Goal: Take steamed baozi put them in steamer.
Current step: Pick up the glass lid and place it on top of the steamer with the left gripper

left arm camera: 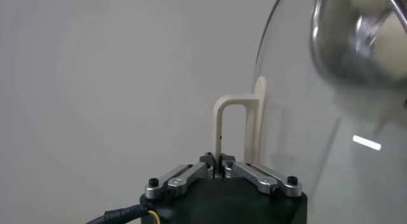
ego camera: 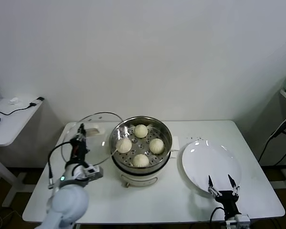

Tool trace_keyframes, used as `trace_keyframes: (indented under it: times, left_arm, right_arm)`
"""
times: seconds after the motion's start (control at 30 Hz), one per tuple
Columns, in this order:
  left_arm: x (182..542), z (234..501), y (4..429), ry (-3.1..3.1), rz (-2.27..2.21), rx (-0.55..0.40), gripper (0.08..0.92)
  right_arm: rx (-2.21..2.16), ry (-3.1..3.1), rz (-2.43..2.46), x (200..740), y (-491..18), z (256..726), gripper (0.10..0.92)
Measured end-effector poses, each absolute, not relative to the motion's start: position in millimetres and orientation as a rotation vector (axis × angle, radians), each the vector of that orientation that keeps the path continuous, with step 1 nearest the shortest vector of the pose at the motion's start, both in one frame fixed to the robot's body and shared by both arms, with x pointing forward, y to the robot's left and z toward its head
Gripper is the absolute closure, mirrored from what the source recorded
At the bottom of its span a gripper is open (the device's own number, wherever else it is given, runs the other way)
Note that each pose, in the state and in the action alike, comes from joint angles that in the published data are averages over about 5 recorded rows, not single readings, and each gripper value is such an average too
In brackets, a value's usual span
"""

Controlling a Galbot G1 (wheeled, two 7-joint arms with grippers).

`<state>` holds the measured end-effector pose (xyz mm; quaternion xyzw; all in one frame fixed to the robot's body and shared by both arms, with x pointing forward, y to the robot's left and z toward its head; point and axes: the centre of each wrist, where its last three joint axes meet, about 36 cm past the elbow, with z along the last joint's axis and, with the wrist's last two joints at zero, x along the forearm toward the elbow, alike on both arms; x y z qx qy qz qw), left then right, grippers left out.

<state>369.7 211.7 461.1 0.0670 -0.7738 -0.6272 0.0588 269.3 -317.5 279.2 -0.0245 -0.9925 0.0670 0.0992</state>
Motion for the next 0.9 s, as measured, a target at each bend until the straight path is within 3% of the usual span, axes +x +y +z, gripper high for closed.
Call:
trace_keyframes:
  times: [0.47,0.9]
  left_arm:
    - [376.0,460.6,94.6,-2.405,-1.899,0.069,0.859]
    - [383.8,452.4,38.7,-2.397,-1.968,0.011,0.859]
  right_arm:
    - [-0.088,-2.935,0.216,263.7,-319.1,271.3,0.200]
    - [-0.104,-2.942,0.220,260.4,-321.5,269.3,0.200]
